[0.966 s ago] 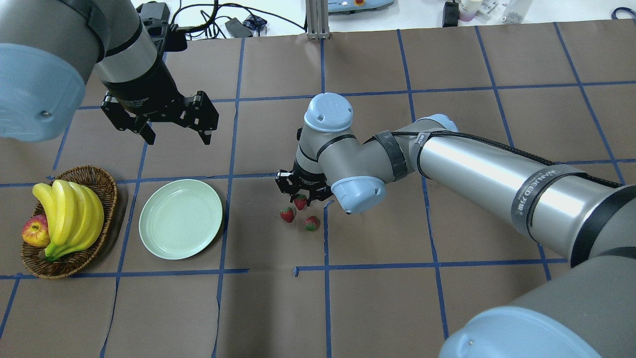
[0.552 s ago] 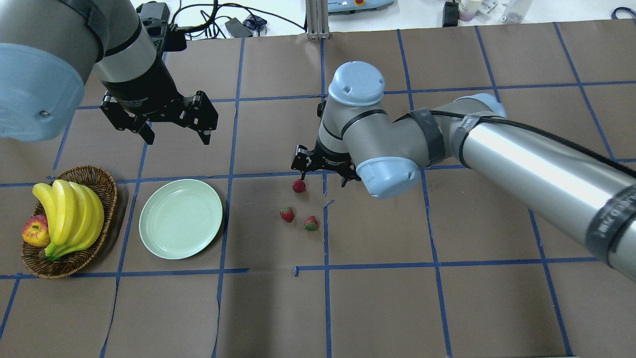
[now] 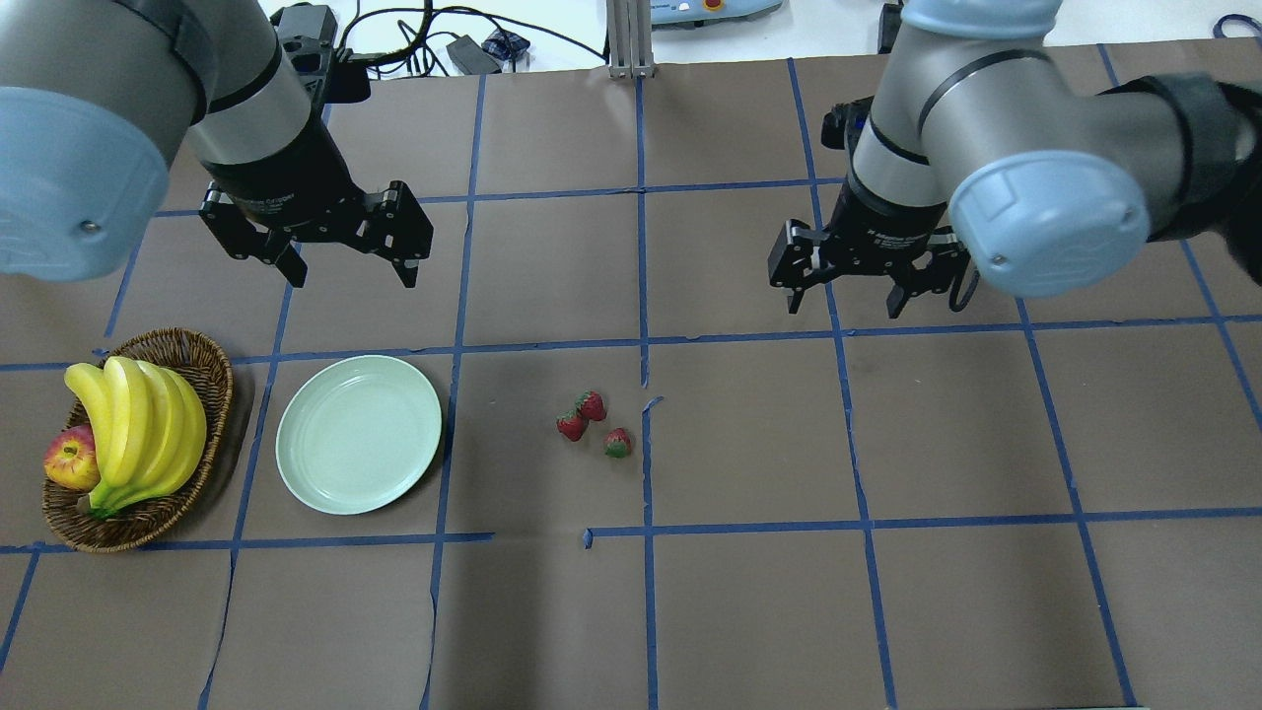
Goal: Collect all strawberries into plate
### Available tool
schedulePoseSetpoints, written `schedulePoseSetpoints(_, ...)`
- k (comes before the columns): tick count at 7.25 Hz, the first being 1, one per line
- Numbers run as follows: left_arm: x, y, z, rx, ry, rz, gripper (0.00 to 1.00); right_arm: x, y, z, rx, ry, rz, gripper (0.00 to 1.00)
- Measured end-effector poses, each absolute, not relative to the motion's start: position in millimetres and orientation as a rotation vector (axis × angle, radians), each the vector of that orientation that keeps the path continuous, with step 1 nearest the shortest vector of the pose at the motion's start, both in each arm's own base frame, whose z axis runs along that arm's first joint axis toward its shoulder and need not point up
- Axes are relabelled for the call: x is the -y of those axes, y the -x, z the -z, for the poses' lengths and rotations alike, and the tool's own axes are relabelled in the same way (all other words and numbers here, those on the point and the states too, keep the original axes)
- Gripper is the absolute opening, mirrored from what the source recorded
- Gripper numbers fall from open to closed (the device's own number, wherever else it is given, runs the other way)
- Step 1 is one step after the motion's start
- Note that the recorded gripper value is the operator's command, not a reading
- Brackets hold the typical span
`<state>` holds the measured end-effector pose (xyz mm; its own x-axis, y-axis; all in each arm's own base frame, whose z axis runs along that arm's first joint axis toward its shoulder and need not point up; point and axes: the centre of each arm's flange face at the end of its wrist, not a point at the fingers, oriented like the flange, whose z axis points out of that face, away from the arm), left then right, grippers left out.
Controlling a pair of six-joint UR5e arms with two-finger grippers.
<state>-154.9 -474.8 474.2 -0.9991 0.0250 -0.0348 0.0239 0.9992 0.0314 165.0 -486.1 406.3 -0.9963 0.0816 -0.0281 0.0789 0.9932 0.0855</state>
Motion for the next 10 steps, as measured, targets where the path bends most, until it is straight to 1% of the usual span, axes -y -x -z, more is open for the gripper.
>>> schedulePoseSetpoints(1,475.0,155.0,-473.8,-3.106,-0.038,-0.049,1.0,487.3,-157.4,-435.9,-3.122,-0.134,-0.121,1.0)
schedulePoseSetpoints(3,475.3,155.1,-473.4,-3.107,-0.038,-0.05,1.0,490.4,-145.5,-472.0,-3.161,-0.15,-0.079,1.0)
schedulePoseSetpoints(6,475.4,155.1,-474.1,-3.107,-0.038,-0.048,1.0,501.6,-133.9,-494.7,-3.111,-0.211,0.085,1.0)
schedulePoseSetpoints(10,476.4,155.2,-471.9,-3.107,-0.037,-0.055,1.0,500.2,-132.1,-504.3,-3.105,-0.22,0.142,1.0)
